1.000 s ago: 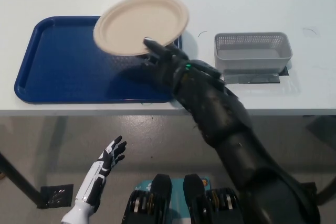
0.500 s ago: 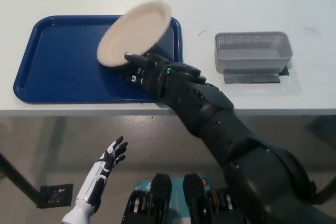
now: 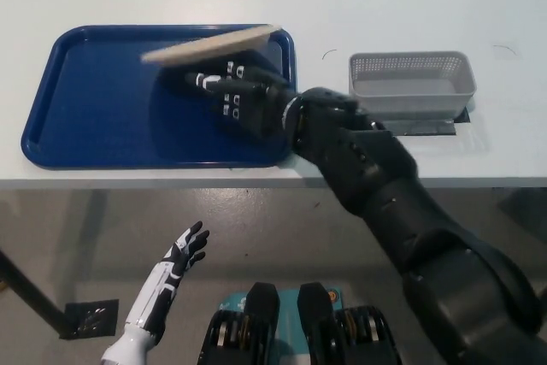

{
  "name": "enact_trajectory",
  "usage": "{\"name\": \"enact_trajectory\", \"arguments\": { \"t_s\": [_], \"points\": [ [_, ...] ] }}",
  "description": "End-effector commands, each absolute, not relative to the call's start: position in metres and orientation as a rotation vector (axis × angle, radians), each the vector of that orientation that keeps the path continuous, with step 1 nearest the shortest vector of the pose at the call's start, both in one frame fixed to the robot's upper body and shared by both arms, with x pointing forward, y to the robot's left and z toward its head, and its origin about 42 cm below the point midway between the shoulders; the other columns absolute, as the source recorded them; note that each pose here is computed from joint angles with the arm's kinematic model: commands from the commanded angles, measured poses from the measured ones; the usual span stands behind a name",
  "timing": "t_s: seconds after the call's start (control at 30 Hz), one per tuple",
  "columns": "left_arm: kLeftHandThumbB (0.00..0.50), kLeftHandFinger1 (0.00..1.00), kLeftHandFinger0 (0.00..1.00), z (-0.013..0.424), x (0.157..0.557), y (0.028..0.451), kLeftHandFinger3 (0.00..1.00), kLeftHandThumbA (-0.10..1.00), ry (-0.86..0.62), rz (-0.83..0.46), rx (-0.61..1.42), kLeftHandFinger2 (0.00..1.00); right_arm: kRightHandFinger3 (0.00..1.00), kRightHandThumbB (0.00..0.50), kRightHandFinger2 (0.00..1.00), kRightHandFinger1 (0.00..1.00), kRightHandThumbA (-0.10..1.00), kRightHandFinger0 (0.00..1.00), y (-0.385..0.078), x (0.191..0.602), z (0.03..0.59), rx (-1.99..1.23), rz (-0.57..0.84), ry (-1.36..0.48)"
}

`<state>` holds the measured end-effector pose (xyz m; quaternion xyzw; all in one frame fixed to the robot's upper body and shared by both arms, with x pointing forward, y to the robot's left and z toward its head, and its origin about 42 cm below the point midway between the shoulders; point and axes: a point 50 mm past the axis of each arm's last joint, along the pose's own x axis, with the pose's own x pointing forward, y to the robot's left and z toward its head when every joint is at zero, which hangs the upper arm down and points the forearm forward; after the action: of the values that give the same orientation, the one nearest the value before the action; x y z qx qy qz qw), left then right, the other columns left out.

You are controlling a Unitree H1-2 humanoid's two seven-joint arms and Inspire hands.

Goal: Use the right hand to pick up a plate from a leveled surface and place it into a tray on the left side

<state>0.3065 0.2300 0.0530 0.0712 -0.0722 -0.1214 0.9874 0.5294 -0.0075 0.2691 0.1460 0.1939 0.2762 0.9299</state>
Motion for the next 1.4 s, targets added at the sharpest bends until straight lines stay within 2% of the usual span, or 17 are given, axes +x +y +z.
{"name": "enact_trajectory", "arguments": {
  "t_s": [0.0, 0.13, 0.2, 0.3, 0.43, 0.5, 0.57, 0.6, 0.67, 0.73, 0.77, 0.87, 0.9, 1.03, 1.1, 1.17, 1.37],
  "points": [
    [0.334, 1.00, 1.00, 0.080, 0.324, 0.230, 1.00, 1.00, -0.266, -0.282, 0.138, 1.00, 1.00, 0.500, 1.00, 1.00, 0.76, 1.00, -0.013, 0.476, 0.353, 0.189, 0.941, 0.130],
    [0.186, 1.00, 1.00, 0.079, 0.334, 0.237, 1.00, 0.92, -0.260, -0.296, 0.051, 1.00, 1.00, 0.495, 1.00, 1.00, 0.81, 1.00, -0.040, 0.419, 0.375, 0.148, 1.025, 0.020],
    [0.162, 1.00, 1.00, 0.077, 0.338, 0.235, 1.00, 0.87, -0.258, -0.284, -0.012, 1.00, 1.00, 0.500, 1.00, 1.00, 0.79, 1.00, -0.059, 0.383, 0.383, 0.207, 1.068, -0.003],
    [0.250, 1.00, 1.00, 0.075, 0.345, 0.232, 1.00, 0.88, -0.248, -0.273, -0.052, 1.00, 1.00, 0.500, 1.00, 1.00, 0.85, 1.00, -0.077, 0.340, 0.383, 0.337, 1.175, 0.018],
    [0.283, 1.00, 1.00, 0.072, 0.346, 0.233, 1.00, 0.98, -0.237, -0.328, -0.082, 1.00, 1.00, 0.500, 1.00, 1.00, 0.88, 1.00, -0.078, 0.289, 0.367, 0.473, 1.248, 0.070],
    [0.420, 1.00, 1.00, 0.071, 0.345, 0.231, 1.00, 0.93, -0.157, -0.298, -0.074, 1.00, 1.00, 0.500, 1.00, 1.00, 0.90, 1.00, -0.078, 0.271, 0.360, 0.508, 1.279, 0.108],
    [0.356, 1.00, 1.00, 0.066, 0.351, 0.230, 1.00, 0.73, -0.097, -0.274, -0.267, 1.00, 1.00, 0.494, 1.00, 1.00, 0.95, 1.00, -0.079, 0.247, 0.349, 0.551, 1.335, 0.117],
    [0.270, 1.00, 1.00, 0.068, 0.354, 0.231, 1.00, 0.72, -0.172, -0.285, -0.140, 1.00, 1.00, 0.499, 1.00, 1.00, 0.94, 1.00, -0.080, 0.239, 0.347, 0.549, 1.348, 0.115],
    [0.244, 1.00, 1.00, 0.071, 0.355, 0.231, 1.00, 0.61, -0.217, -0.261, -0.016, 1.00, 1.00, 0.500, 1.00, 1.00, 0.94, 1.00, -0.084, 0.223, 0.344, 0.552, 1.361, 0.104],
    [0.277, 1.00, 1.00, 0.072, 0.357, 0.231, 1.00, 0.78, -0.217, -0.269, -0.046, 1.00, 1.00, 0.500, 1.00, 1.00, 0.95, 1.00, -0.092, 0.211, 0.342, 0.555, 1.388, 0.069],
    [0.245, 1.00, 1.00, 0.074, 0.356, 0.230, 1.00, 0.82, -0.222, -0.267, -0.047, 1.00, 1.00, 0.500, 1.00, 1.00, 0.94, 1.00, -0.098, 0.206, 0.339, 0.567, 1.406, 0.046],
    [0.224, 1.00, 1.00, 0.075, 0.357, 0.230, 1.00, 0.82, -0.237, -0.291, -0.059, 1.00, 1.00, 0.500, 1.00, 1.00, 0.97, 1.00, -0.114, 0.192, 0.336, 0.574, 1.415, -0.038],
    [0.252, 1.00, 1.00, 0.076, 0.356, 0.228, 1.00, 0.86, -0.238, -0.285, -0.039, 1.00, 1.00, 0.497, 1.00, 1.00, 0.91, 1.00, -0.127, 0.184, 0.332, 0.609, 1.401, -0.096],
    [0.244, 1.00, 1.00, 0.075, 0.353, 0.230, 1.00, 0.88, -0.229, -0.293, -0.036, 1.00, 1.00, 0.500, 1.00, 1.00, 1.00, 1.00, -0.153, 0.174, 0.321, 0.644, 1.334, -0.219],
    [0.265, 1.00, 1.00, 0.074, 0.351, 0.228, 1.00, 0.90, -0.232, -0.294, -0.018, 1.00, 1.00, 0.500, 1.00, 1.00, 0.90, 1.00, -0.169, 0.168, 0.315, 0.652, 1.284, -0.283],
    [0.266, 1.00, 1.00, 0.072, 0.349, 0.226, 1.00, 0.91, -0.227, -0.298, -0.016, 1.00, 1.00, 0.500, 1.00, 1.00, 0.94, 1.00, -0.181, 0.165, 0.311, 0.593, 1.205, -0.355],
    [0.266, 1.00, 1.00, 0.065, 0.336, 0.222, 1.00, 0.93, -0.213, -0.295, -0.012, 1.00, 1.00, 0.486, 1.00, 1.00, 1.00, 1.00, -0.227, 0.164, 0.280, 0.300, 0.636, -0.575]
  ]
}}
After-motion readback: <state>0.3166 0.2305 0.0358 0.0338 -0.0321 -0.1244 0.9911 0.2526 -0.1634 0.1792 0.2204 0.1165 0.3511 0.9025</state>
